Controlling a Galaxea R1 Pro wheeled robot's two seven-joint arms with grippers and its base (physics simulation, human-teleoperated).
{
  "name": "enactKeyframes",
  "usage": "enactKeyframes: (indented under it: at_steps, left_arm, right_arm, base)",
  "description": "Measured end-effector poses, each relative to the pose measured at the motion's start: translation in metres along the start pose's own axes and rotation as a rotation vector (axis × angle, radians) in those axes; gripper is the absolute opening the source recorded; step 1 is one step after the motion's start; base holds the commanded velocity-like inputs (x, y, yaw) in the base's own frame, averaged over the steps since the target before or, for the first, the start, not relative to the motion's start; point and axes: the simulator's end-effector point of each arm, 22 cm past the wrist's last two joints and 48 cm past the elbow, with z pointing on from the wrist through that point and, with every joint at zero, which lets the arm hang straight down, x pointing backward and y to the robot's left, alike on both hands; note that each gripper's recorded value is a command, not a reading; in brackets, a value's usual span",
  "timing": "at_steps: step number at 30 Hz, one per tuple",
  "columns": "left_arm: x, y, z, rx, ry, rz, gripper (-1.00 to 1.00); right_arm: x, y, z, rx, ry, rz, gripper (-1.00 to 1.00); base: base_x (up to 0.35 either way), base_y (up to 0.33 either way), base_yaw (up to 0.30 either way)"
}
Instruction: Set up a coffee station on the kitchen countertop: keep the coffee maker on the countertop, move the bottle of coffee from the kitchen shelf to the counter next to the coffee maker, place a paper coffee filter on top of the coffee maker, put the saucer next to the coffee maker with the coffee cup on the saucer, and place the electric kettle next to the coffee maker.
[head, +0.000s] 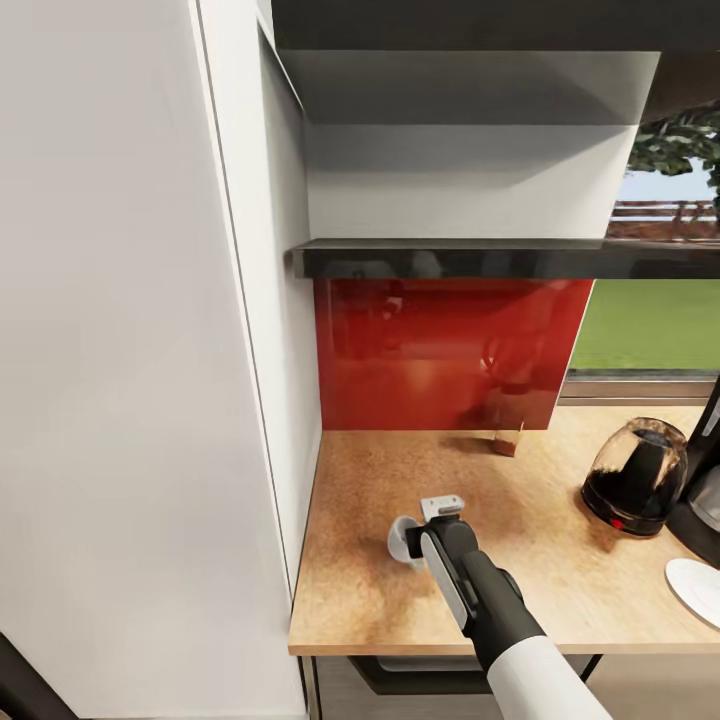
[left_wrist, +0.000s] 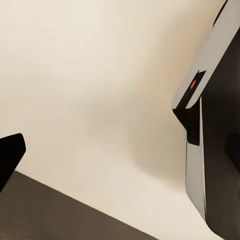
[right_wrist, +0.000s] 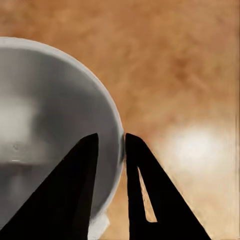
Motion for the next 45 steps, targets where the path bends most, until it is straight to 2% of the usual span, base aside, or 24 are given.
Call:
enactKeyframes:
  at_steps: [29,32,33,38,45]
  left_arm:
    - [0.0,0.0,0.0,-0.001,-0.001,-0.001,1.0]
    - [0.0,0.0,0.0,-0.001,-0.001,0.0,1.0]
    - [-0.001,0.0,0.0,-0.001,-0.002,0.0,1.0]
    - [-0.001,0.0,0.0,0.0,-0.003,0.001,1.0]
    - [-0.001,0.0,0.0,0.0,-0.004,0.001,1.0]
  right_arm:
    - [-0.004,0.007,-0.002,-0.024,-0.01,0.02,-1.0]
    - [-0.018,0.012,-0.011,-0.036,-0.043,0.028,-1.0]
    - [-0.032,0.015,-0.02,-0.044,-0.081,0.036,-1.0]
    - [-0.064,0.01,-0.043,-0.045,-0.167,0.053,-1.0]
    - [-0.062,0.009,-0.044,-0.044,-0.151,0.048,-1.0]
  base:
    - [0.0,0.0,0.0]
    - [0.0,0.0,0.0]
    - [0.0,0.0,0.0]
    - [0.0,0.0,0.0]
    - [0.0,0.0,0.0]
